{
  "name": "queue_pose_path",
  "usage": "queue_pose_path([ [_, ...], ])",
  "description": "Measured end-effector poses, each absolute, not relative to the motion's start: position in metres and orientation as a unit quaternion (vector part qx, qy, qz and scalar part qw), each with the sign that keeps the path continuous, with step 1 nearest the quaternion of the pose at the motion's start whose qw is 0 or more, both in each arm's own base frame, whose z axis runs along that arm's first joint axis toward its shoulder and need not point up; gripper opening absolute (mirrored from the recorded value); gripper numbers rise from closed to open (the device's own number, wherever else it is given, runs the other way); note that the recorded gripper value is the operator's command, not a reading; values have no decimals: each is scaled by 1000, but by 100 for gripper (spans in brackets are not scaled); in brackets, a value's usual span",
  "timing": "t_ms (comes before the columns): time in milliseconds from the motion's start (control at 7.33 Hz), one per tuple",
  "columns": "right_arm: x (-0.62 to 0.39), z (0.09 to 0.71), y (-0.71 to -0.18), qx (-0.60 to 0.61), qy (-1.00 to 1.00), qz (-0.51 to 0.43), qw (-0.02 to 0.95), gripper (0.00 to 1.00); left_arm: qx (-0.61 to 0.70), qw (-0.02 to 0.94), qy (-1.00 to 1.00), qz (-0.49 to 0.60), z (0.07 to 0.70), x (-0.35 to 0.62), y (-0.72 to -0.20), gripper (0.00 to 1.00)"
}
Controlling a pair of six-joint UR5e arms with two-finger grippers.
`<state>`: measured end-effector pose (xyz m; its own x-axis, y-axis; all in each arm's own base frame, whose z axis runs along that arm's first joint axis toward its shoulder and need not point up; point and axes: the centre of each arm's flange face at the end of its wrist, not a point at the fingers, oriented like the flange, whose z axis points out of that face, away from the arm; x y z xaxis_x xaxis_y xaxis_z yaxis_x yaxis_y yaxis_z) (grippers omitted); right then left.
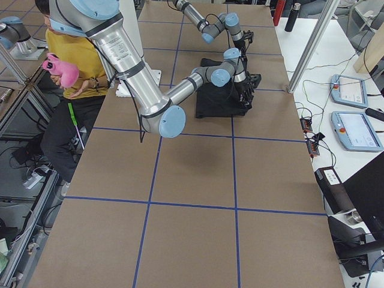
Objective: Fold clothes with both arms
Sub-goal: 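Carry the held hem with both grippers past the collar, then lower the hem onto the table beyond the collar and open both grippers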
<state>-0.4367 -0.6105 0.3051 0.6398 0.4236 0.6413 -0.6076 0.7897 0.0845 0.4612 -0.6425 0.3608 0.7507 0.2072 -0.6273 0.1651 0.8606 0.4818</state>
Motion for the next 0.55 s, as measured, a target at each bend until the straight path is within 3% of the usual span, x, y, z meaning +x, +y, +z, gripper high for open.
queue_pose_path([
  [545,-436,310,-613,148,-306,283,897,0,265,894,360,26,355,444,-652,0],
])
